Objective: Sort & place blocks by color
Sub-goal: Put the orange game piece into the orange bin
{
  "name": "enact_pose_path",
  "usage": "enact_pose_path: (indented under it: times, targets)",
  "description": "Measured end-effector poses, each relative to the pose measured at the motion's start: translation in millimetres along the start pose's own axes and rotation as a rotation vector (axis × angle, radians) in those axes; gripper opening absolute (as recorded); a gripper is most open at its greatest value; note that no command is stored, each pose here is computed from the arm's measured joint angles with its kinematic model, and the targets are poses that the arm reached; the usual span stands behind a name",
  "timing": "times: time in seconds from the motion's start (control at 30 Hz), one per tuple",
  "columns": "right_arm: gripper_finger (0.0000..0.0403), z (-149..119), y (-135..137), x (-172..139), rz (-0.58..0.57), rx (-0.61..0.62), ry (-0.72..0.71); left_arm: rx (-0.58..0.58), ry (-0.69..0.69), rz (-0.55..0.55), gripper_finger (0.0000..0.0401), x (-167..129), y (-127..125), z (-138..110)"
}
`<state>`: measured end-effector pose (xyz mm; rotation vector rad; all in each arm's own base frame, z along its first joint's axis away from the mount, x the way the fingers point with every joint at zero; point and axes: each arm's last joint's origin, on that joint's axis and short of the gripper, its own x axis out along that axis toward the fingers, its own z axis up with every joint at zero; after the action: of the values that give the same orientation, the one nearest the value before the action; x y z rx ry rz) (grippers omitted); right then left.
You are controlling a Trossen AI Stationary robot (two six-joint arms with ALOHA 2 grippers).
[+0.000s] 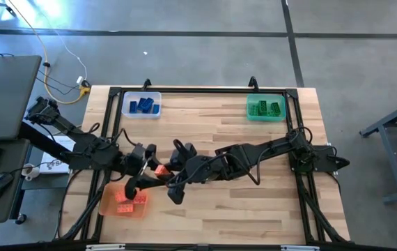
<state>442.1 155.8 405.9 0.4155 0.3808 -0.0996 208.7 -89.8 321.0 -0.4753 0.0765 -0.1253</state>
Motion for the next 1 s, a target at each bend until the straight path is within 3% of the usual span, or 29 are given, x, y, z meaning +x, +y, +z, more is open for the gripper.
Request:
enact_pose_path:
  times: [0.27,0.57,0.83,1.0]
  targets:
    - [0.012,1,-1,0,-0.015,0.011,-0.015,0.031,0.0,0.005,0.0115,1,2,1]
    - [0.0155,1,-4,2,0.004,0.016,0.021,0.048,0.026,0.026,0.0112,1,4,-2]
    - [0.0216,0,-5,3,0.004,0.009,0.03,0.047,0.11,0.062,0.0112,-1,7,-11]
    - [0.0247,0,-5,3,0.013,0.009,0.032,0.003,0.261,0.094,0.0112,-4,13,-24]
